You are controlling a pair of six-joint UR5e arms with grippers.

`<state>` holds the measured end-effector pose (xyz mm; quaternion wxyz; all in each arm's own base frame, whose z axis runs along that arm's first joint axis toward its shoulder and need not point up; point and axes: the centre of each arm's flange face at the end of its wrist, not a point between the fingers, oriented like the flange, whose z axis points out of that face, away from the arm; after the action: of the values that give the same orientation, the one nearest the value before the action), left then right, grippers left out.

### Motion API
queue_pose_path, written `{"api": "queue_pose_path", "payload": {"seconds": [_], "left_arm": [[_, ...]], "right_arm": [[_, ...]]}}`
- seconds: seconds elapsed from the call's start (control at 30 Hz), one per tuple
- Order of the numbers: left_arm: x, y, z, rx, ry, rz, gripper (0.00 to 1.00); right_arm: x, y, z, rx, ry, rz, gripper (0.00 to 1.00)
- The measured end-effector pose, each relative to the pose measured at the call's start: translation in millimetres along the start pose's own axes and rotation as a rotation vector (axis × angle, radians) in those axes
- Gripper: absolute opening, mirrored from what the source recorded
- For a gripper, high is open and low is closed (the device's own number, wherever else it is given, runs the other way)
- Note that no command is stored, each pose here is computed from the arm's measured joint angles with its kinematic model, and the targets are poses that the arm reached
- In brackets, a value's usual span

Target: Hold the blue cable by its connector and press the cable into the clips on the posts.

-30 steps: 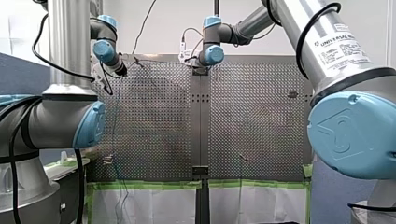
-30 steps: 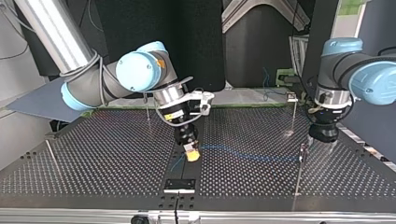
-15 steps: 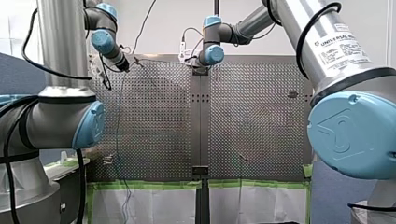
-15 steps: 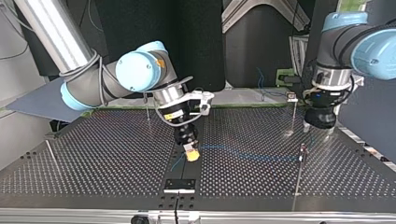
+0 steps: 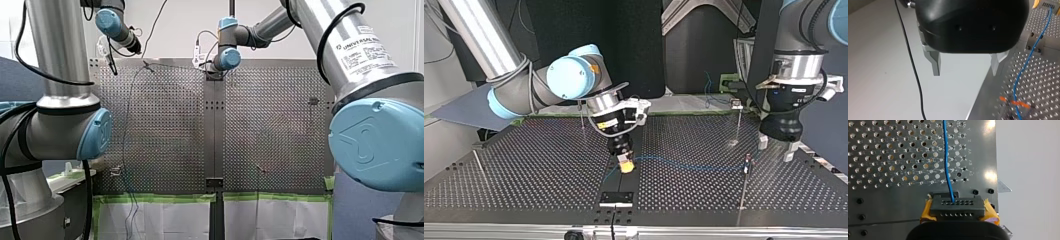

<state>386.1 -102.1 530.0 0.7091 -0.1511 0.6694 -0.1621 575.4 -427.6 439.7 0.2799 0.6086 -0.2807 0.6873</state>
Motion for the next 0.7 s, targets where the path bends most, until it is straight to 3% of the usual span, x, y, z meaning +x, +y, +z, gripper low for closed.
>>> {"api": "queue_pose_path", "payload": {"seconds": [0.3,0.5,0.7], "left_arm": [[13,-9.1,-9,0.006,0.041,0.076,1.0],[35,-4.1,-2,-0.028,0.096,0.128,1.0],[44,-4.9,1,-0.044,0.115,0.18,1.0]], "right_arm": [[0,-1.0,-0.4,0.002,-0.002,0.0,0.0],[0,-4.1,-1.2,0.006,-0.004,0.001,0.0],[-1,-4.3,-1.4,0.006,-0.006,0.001,0.0]]}}
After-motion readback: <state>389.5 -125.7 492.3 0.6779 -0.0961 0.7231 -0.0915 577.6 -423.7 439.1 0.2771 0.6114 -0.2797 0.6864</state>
